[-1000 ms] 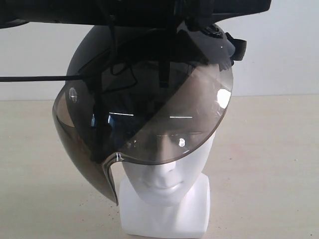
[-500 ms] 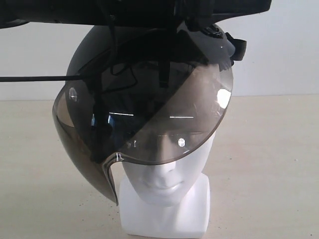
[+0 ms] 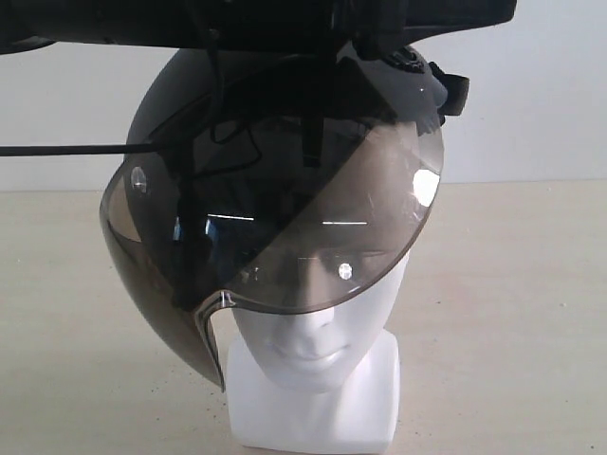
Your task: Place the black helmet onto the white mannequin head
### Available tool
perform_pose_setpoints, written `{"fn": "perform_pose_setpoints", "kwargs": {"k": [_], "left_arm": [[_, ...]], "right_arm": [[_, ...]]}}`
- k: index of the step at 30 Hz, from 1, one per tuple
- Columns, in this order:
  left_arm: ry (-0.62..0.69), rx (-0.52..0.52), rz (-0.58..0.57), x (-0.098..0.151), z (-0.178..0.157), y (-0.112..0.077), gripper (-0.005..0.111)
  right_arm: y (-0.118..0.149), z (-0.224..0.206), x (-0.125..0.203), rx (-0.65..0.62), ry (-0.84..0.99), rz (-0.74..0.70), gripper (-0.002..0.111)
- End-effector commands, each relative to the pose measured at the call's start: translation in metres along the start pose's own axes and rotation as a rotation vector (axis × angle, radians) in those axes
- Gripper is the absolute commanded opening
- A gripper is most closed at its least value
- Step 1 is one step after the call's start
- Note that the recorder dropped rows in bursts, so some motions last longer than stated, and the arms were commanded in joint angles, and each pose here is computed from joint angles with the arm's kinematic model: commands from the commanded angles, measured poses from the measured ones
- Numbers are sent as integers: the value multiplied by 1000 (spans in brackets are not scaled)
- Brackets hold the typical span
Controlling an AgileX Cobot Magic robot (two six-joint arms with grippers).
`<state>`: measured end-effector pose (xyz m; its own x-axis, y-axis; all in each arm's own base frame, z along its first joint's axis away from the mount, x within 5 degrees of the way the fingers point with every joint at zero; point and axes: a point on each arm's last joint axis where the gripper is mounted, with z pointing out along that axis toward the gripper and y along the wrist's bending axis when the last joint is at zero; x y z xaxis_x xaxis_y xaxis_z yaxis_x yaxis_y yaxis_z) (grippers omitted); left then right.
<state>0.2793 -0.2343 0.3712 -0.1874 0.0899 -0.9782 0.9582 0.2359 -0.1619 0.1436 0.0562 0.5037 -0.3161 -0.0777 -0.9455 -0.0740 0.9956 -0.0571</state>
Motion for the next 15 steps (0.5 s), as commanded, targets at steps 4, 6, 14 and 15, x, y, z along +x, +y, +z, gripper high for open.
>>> {"fn": "perform_pose_setpoints", "kwargs": {"k": [4, 6, 14, 15], "left_arm": [[234, -36, -151, 65, 17, 24, 4], [234, -36, -151, 65, 17, 24, 4], [234, -36, -151, 65, 17, 24, 4], [234, -36, -151, 65, 17, 24, 4]], "right_arm": [[28, 15, 4, -176, -155, -273, 0], [32, 19, 7, -191, -190, -357, 0], [20, 20, -4, -10, -304, -443, 0], [19, 20, -5, 18, -320, -468, 0]]}}
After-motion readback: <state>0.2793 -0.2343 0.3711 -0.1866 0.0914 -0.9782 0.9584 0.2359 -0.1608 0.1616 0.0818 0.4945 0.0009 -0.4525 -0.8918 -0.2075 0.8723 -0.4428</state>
